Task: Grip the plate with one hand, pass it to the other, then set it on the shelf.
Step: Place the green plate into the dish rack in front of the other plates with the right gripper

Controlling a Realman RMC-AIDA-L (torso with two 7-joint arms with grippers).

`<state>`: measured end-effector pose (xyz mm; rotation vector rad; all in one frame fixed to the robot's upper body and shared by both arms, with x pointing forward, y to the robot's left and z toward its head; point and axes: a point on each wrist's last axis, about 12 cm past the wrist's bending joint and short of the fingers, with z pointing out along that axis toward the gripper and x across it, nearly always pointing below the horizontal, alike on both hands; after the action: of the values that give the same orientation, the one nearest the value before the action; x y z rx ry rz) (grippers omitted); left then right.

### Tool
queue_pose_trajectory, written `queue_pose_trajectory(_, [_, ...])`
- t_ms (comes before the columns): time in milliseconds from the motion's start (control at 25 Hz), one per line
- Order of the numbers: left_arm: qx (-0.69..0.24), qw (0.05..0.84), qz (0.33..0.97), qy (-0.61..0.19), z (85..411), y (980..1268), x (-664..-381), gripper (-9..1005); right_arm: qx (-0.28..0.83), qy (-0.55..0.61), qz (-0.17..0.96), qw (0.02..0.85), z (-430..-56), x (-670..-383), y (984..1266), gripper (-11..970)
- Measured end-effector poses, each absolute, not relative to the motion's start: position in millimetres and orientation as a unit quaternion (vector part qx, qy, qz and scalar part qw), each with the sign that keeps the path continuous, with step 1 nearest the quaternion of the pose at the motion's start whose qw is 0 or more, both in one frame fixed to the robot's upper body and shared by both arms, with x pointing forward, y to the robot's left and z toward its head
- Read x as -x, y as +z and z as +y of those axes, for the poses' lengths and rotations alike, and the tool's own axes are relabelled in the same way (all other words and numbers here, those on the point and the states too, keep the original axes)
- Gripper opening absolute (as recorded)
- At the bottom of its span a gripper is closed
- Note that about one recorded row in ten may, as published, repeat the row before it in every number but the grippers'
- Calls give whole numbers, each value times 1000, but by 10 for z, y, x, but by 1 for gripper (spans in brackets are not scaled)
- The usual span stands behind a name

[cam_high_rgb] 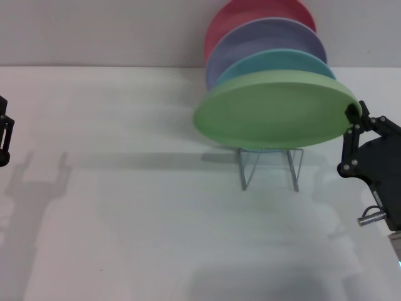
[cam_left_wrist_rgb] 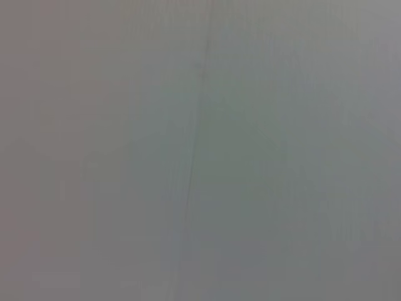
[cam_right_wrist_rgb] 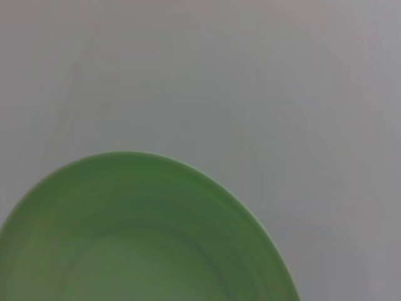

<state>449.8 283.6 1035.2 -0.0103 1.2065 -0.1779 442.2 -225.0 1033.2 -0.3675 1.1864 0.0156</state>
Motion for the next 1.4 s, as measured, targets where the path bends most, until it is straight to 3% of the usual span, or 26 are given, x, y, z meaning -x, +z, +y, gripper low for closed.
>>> queue_pose_trajectory(1400, [9, 818, 568, -95, 2751, 10350, -4508, 665, 188, 29, 622, 760, -2598, -4506, 10100, 74])
